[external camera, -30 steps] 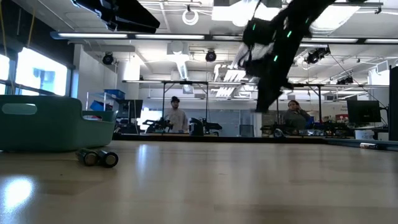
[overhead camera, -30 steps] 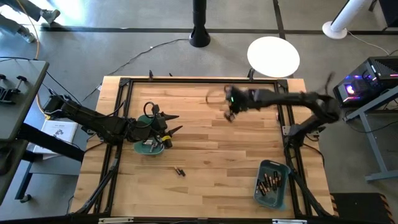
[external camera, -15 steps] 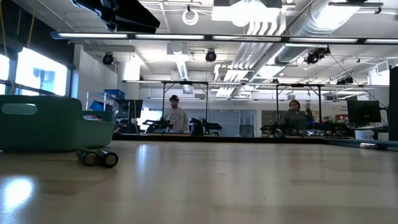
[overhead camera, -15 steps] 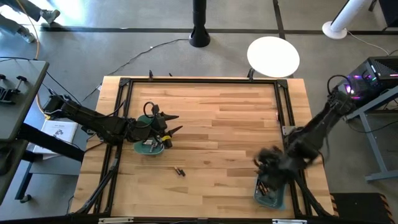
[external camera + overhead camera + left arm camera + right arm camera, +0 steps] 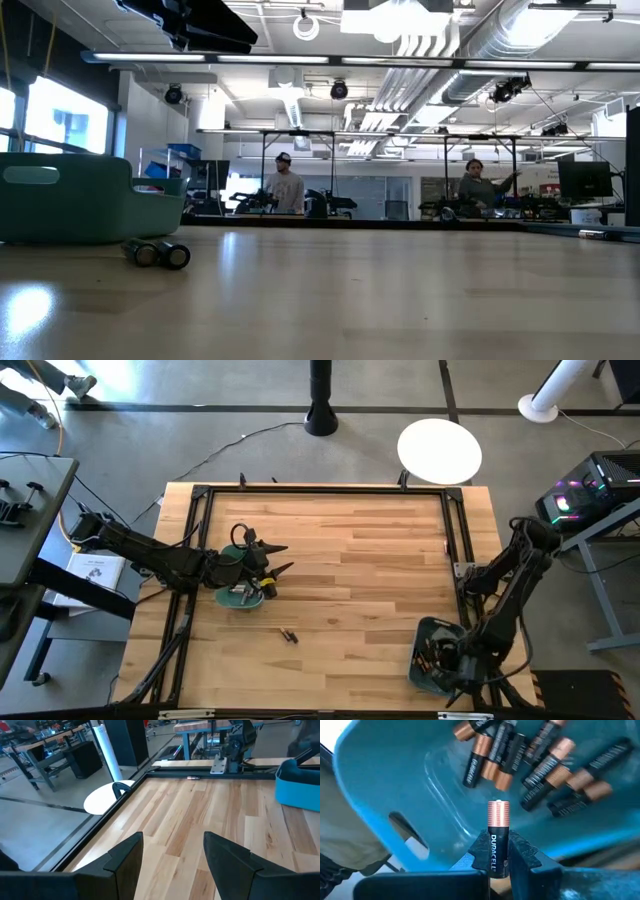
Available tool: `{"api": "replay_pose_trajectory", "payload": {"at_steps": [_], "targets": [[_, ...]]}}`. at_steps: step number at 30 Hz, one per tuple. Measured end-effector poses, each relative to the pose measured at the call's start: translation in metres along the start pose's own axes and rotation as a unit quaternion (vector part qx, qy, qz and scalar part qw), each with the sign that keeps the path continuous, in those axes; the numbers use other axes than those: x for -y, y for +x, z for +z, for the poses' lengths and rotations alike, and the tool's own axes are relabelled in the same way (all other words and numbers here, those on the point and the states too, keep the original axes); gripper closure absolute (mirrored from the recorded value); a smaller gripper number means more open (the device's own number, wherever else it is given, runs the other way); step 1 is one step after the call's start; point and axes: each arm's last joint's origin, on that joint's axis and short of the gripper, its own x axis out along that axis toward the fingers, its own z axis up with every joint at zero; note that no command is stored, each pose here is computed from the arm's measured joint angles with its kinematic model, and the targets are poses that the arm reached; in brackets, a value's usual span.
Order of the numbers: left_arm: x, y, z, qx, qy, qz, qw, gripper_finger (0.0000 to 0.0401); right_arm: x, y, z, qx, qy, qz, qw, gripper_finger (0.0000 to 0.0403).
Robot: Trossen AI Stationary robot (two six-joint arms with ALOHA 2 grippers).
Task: Sort batteries
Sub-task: Put the black battery into the blue bin
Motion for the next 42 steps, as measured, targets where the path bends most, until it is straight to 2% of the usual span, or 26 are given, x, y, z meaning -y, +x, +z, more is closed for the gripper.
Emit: {"api": "replay_pose_trajectory", "payload": {"at_steps": [4,12,18,22,27,30,32,35,39,42], "targets": [[0.000,0.000,0.000,0.000,0.000,0.000,1.000,0.0201,0.004,0.017,0.006,-0.016,0.001,0.016,1.000,0.0381],[0.000,0.000,0.000,0.000,0.000,0.000,1.000,0.0201,0.020,0.032,0.018,-0.035,0.035,-0.028,0.998,0.0329],[0.000,0.000,0.000,0.000,0.000,0.000,1.000,0.0201,0.020,0.016,0.021,-0.055,0.016,0.005,0.998,0.0273],[0.000,0.000,0.000,0.000,0.000,0.000,1.000,0.0201,0.024,-0.008,0.027,-0.061,0.024,0.039,0.997,0.0258],[0.000,0.000,0.000,0.000,0.000,0.000,1.000,0.0201,0.028,-0.055,0.044,0.009,0.022,0.049,0.998,0.0259],[0.000,0.000,0.000,0.000,0.000,-0.001,1.000,0.0201,0.028,-0.085,0.058,0.095,-0.004,0.049,0.994,0.0259],[0.000,0.000,0.000,0.000,0.000,0.000,1.000,0.0201,0.028,-0.104,0.070,0.173,-0.022,0.041,0.984,0.0259],[0.000,0.000,0.000,0.000,0.000,0.000,1.000,0.0201,0.032,-0.120,0.093,0.265,-0.042,0.001,0.963,0.0259],[0.000,0.000,0.000,0.000,0.000,-0.001,1.000,0.0201,0.046,-0.124,0.131,0.287,-0.051,-0.078,0.953,0.0259],[0.000,0.000,0.000,0.000,0.001,-0.001,1.000,0.0201,0.066,-0.120,0.162,0.278,-0.017,-0.139,0.950,0.0255]]}}
